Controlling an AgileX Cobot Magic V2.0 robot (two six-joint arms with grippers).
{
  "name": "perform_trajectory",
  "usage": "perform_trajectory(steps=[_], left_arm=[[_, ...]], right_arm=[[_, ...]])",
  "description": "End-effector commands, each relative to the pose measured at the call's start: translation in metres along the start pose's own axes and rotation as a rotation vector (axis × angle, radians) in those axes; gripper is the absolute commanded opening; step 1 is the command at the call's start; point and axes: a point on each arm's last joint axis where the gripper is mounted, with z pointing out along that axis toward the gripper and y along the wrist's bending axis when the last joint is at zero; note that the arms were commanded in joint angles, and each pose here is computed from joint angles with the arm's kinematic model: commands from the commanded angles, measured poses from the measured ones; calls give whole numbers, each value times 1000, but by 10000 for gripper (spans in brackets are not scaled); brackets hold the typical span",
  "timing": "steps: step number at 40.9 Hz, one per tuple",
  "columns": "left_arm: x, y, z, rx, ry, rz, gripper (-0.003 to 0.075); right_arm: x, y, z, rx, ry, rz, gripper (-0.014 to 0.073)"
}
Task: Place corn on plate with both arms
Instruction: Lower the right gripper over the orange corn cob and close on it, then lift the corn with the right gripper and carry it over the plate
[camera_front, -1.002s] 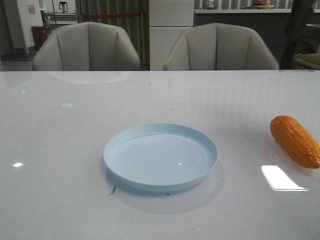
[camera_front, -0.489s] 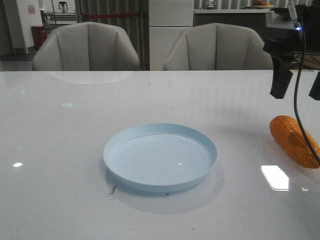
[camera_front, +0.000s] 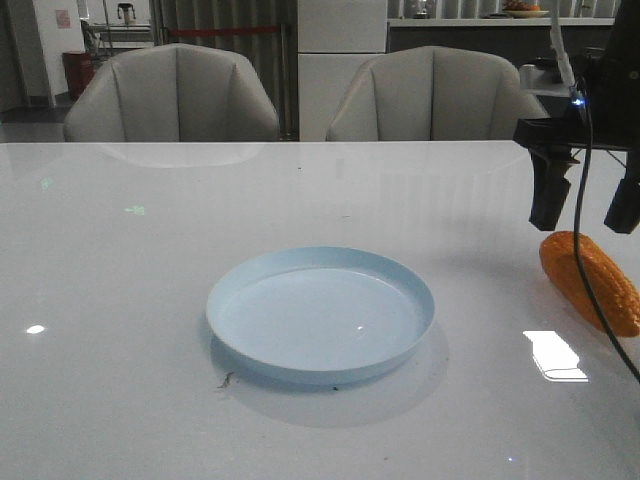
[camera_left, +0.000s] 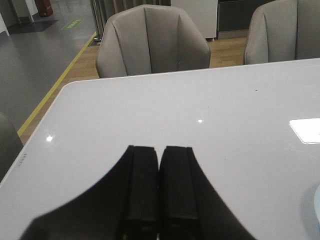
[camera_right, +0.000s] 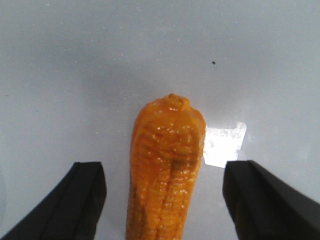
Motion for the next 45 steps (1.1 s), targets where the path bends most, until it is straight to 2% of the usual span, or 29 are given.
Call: perform_trajectory(steps=[1,7,21,23,33,36,45], left_arm=[[-17,3,-4,-22,-121,-7,89],[-17,3,-4,-24,-121,2,89],[-17,3,-4,-28,-120,18,89],[-17,3,-4,-28,-120,18,89],[-17,4,-4,-32,-119,31,89],[-17,4,-4,-33,-119,36,89],[-17,4,-4,-33,-119,36,89]], right_arm=[[-6,2,-19,0,-72,-10,591],[-6,2,-9,-8,-43,-4,591],[-9,1,-9,-6,-70,-3,583],[-9,1,-9,-6,-70,-3,558],[-8,1,-9,-7,-65,-3,282],[-8,1,-9,-7,-65,-3,258],[-13,2,-17,-6,-89,-31,257]])
